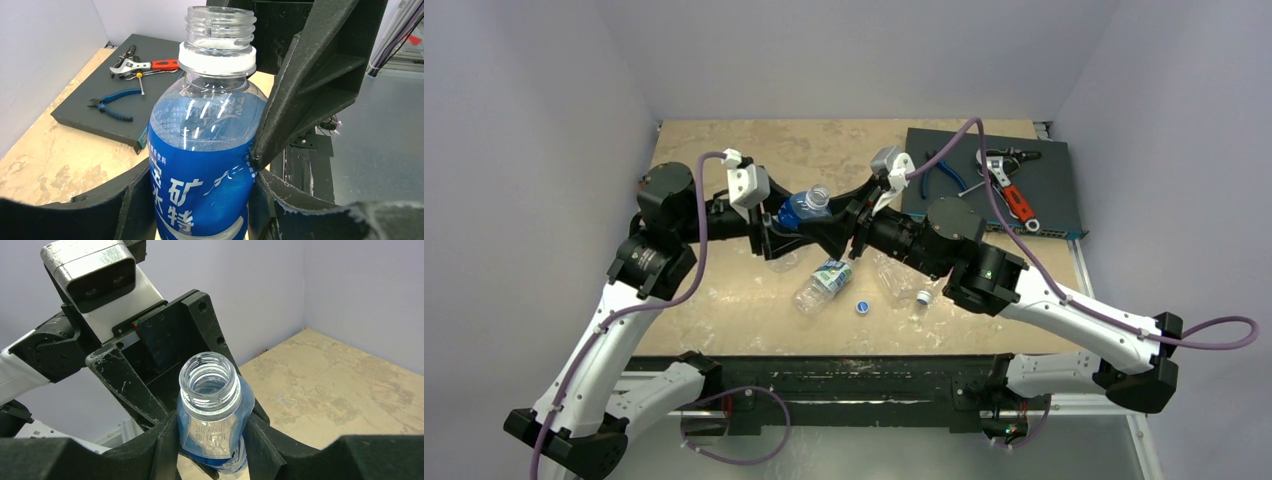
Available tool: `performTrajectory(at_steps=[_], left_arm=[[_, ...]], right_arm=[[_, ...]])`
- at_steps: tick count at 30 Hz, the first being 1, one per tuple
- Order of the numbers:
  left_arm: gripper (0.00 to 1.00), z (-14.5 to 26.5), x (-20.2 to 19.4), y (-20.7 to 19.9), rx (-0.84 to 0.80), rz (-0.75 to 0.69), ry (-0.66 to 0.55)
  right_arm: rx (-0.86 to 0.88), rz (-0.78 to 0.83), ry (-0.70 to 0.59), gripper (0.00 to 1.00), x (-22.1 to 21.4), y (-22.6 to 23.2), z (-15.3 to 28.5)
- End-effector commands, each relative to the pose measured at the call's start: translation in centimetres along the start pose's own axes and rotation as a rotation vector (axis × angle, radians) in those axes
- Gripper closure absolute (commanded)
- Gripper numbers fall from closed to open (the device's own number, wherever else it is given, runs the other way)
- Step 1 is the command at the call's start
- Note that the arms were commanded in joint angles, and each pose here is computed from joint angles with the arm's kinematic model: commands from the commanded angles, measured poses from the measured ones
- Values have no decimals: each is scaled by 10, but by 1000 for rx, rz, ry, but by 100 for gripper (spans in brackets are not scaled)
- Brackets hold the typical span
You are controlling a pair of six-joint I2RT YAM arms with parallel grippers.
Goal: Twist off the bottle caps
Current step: Place the plastic bottle at the center of the board.
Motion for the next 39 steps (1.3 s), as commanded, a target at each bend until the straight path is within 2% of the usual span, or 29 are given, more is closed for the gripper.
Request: performTrajectory(at_steps=[1, 2, 3, 5, 8, 16, 23, 31, 39], left_arm=[[43, -2, -5, -7, -59, 56, 3], [26, -2, -5, -7, -51, 59, 8], [16, -2, -5, -5, -34, 59, 14], [7, 0, -6, -2, 11, 60, 33], [1, 5, -6, 9, 121, 70, 82], [0, 33, -9, 45, 504, 57, 285], [0, 53, -6, 59, 717, 22, 315], [0, 47, -25, 55, 676, 90, 359], [0, 46, -30, 52, 657, 85, 357]], right_arm=[[10, 41, -77, 72, 17, 4, -10], [-5, 50, -77, 73, 16, 1, -12], [-28, 61, -74, 74, 14, -4, -14], [-79, 88, -74, 73, 12, -15, -17], [-170, 130, -76, 73, 11, -40, -20], [-407, 246, -53, 73, -8, -113, -30], [-545, 275, -15, 74, -38, -166, -50], [-659, 273, 1, 76, -70, -216, -73], [-769, 288, -23, 82, -100, -252, -80]])
Point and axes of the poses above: each gripper's point midway between its finger pads, its own z axis back along the fingers, its own y axis along the line the jaws close on, x = y × z, the point moved 6 cm from there along z, back along the fingers, and after that the axes turned 11 degrees about -z, right-handed, at the moved point
